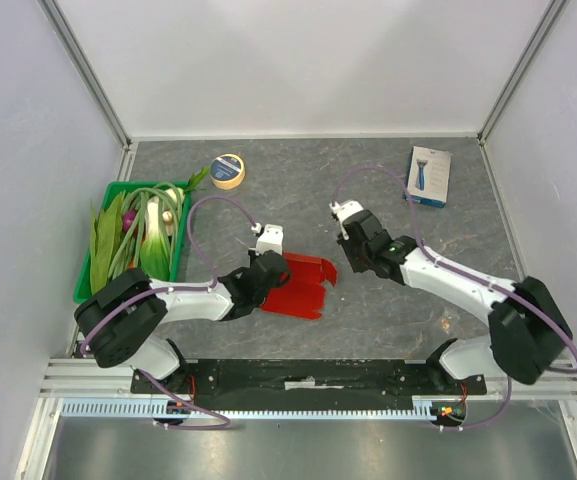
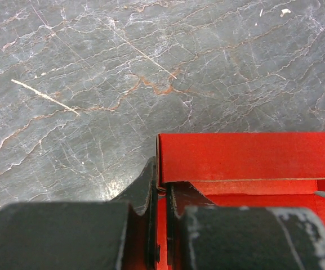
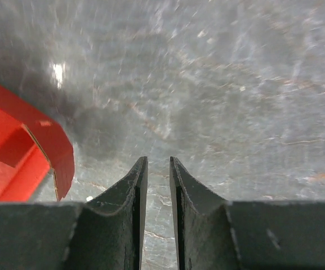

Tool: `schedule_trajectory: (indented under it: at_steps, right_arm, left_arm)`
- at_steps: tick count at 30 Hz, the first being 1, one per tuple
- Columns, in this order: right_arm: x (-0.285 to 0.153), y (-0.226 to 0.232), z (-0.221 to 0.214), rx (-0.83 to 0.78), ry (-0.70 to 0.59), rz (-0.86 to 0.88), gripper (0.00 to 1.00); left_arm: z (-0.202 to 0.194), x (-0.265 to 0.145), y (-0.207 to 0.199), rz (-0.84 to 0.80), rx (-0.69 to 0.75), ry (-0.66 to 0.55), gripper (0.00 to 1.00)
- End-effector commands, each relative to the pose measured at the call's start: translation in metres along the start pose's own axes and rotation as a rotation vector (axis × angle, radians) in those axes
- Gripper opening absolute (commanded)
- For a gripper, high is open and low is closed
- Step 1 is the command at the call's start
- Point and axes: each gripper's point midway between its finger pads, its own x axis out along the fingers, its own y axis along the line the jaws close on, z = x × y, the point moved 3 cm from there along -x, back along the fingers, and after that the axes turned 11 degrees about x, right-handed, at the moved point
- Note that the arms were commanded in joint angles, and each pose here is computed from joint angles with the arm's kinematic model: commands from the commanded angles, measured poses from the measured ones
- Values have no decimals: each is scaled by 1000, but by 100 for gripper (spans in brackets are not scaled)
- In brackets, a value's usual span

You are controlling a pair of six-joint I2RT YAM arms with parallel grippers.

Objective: Fold the paper box

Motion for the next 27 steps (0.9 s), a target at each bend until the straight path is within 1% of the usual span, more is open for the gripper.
schedule_trajectory:
  at_steps: [1, 4, 5, 8, 13, 17, 18, 20, 22, 27]
  right_arm:
    - [14, 20, -21, -183, 62, 80, 29]
    - [14, 45, -19, -222, 6, 198, 29]
    - [12, 55, -15, -229, -23, 264, 29]
    - [10, 69, -19, -266, -46, 353, 29]
    - [14, 79, -28, -298, -42, 392, 31]
    - [10, 81, -22, -287, -108, 412, 35]
    - [7, 83, -19, -308, -139, 436, 35]
    - [6, 87, -14, -297, -180, 459, 36]
    - [8, 86, -14, -281, -203, 450, 36]
    - [3, 87, -6, -273, -261, 454, 37]
  left_arm:
    - [14, 0, 2, 6, -36, -67, 2]
    - [14, 1, 1, -4, -34, -70, 2]
    - [15, 0, 1, -8, -28, -72, 2]
    - [15, 0, 1, -8, -23, -74, 2]
    - [17, -1, 0, -22, -26, -83, 2]
    - [20, -3, -3, -43, -33, -89, 2]
    - [21, -3, -5, -55, -37, -89, 2]
    - [21, -4, -6, -58, -47, -80, 2]
    - [22, -5, -7, -64, -70, -80, 2]
    - [21, -6, -11, -67, -104, -26, 2]
